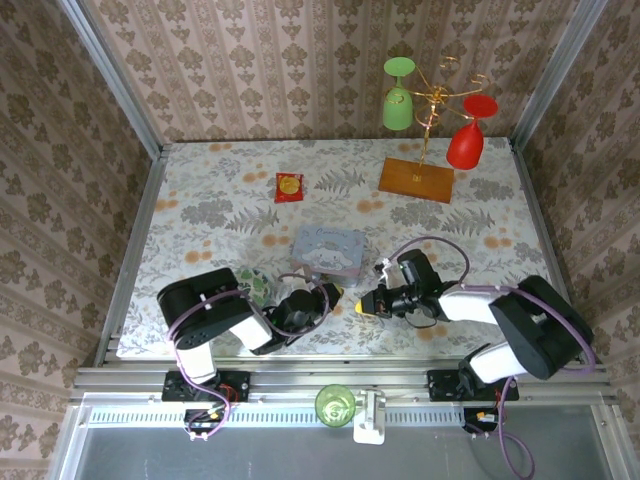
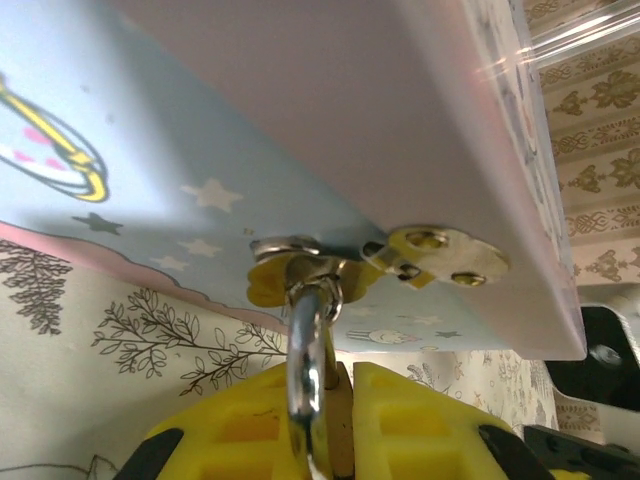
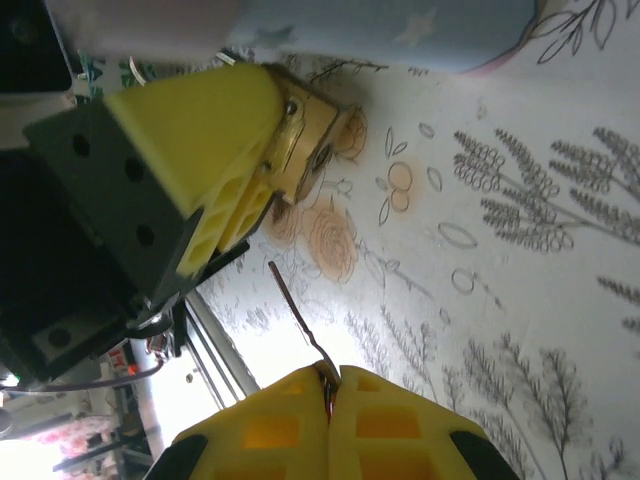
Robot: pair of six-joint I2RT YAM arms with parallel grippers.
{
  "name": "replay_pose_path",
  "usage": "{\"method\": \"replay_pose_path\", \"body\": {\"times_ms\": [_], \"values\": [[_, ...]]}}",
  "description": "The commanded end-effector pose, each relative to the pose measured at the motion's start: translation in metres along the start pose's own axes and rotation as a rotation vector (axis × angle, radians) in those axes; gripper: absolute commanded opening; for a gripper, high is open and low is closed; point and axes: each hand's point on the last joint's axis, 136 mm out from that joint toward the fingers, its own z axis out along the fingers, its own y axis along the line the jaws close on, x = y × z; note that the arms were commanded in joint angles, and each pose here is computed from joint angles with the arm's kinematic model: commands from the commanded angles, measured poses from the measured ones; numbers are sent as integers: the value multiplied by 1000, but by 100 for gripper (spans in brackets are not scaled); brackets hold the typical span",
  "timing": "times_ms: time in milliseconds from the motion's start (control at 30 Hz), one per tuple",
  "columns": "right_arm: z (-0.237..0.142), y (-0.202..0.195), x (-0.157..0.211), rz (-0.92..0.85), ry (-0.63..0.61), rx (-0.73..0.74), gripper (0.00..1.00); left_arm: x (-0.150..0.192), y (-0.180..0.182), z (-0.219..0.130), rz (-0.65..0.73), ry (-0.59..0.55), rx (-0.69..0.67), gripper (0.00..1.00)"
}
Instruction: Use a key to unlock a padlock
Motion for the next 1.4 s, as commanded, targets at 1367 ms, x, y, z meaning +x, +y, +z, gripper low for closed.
{"method": "replay_pose_path", "body": {"times_ms": [1367], "values": [[21,-12,-14,65,22,-139,0,3,-28,0,-47,12,123,0]]}}
